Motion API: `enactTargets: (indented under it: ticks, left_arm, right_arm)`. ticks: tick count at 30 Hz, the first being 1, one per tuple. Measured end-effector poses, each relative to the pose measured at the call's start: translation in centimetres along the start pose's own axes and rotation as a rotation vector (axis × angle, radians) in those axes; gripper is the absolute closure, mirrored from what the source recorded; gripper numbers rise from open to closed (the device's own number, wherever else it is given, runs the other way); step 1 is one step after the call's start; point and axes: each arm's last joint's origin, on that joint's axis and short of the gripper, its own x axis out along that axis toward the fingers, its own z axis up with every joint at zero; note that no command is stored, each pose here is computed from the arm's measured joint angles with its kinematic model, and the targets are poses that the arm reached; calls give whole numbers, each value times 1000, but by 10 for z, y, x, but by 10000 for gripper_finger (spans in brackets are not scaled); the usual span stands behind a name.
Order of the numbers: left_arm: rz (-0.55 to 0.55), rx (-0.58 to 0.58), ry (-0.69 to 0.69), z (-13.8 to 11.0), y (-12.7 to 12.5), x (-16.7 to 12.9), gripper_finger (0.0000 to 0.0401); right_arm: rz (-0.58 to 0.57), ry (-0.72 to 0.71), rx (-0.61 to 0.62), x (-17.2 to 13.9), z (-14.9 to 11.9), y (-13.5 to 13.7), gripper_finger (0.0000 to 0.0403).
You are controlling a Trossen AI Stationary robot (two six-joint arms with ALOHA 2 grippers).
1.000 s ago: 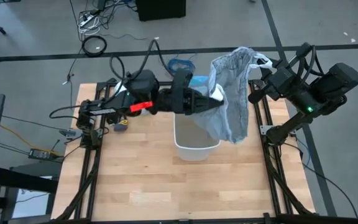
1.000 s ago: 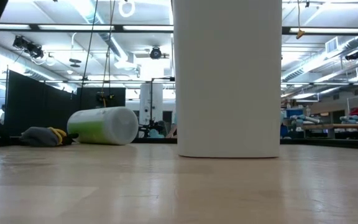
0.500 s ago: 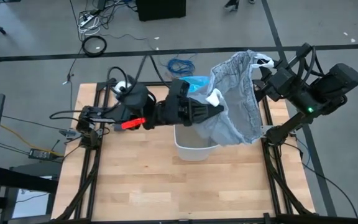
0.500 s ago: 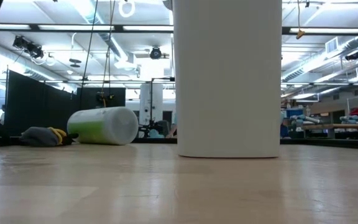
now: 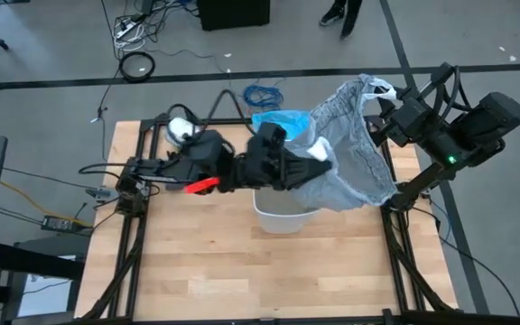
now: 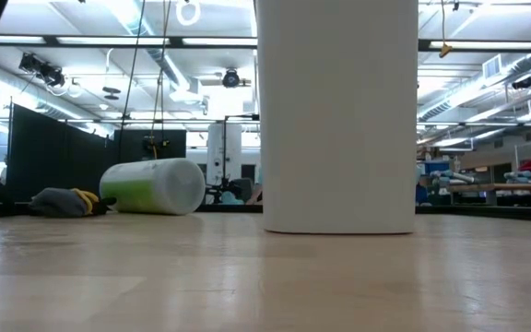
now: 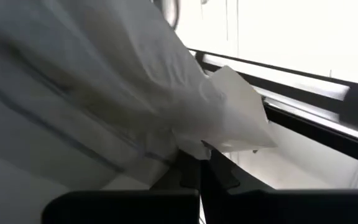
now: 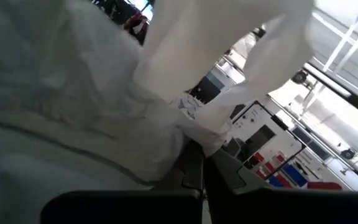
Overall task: Place trash/remove bag and relplace
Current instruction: Put the gray trash bag into the trash bin
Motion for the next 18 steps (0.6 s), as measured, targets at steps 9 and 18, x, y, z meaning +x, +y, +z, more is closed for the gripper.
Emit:
enactTargets:
  ticks: [9,18]
  left_arm:
    - [-3,37,-48,3,-5,-2,401]
    - [146,42,131,11,17,-2,401]
  right_arm:
    - [1,-2,-2,0,0,0,403]
    - [-10,4,-11,2,-1,-1,403]
